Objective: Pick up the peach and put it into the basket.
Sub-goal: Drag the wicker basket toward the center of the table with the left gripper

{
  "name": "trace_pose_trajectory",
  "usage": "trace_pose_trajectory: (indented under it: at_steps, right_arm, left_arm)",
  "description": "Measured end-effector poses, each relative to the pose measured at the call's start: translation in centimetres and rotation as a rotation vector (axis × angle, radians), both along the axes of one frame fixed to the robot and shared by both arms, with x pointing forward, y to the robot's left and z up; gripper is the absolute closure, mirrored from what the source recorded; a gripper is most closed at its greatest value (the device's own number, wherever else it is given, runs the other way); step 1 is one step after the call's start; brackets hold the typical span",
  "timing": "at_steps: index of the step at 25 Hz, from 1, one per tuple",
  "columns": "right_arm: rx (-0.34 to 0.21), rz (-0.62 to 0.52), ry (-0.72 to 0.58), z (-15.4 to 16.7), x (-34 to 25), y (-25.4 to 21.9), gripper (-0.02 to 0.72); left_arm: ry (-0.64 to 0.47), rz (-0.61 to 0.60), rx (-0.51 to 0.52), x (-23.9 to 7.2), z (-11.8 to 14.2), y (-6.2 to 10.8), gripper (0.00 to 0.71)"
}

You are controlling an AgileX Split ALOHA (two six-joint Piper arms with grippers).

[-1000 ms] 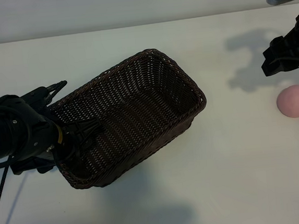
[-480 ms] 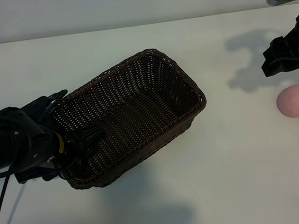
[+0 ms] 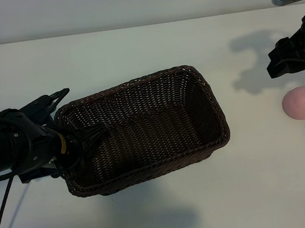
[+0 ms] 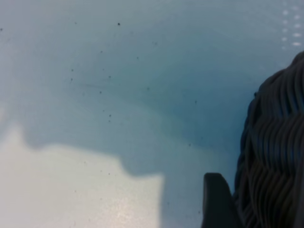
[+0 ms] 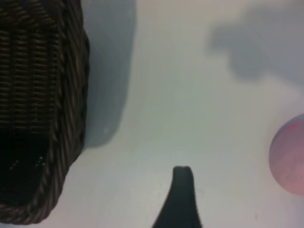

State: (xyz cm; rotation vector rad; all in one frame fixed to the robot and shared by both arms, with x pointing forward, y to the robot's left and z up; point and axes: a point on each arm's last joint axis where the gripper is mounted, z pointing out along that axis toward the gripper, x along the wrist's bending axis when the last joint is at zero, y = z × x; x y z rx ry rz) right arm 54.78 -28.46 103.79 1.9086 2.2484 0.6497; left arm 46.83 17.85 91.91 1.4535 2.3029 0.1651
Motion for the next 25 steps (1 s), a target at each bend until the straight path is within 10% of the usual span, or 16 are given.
trace_pose_trajectory:
  at_steps: [25]
  right_arm:
    - [0.001,0.000,0.001,0.0,0.0,0.0,0.108]
  left_arm:
    - [-0.231,0.040,-0.136,0.7,4.9,1.8,0.373]
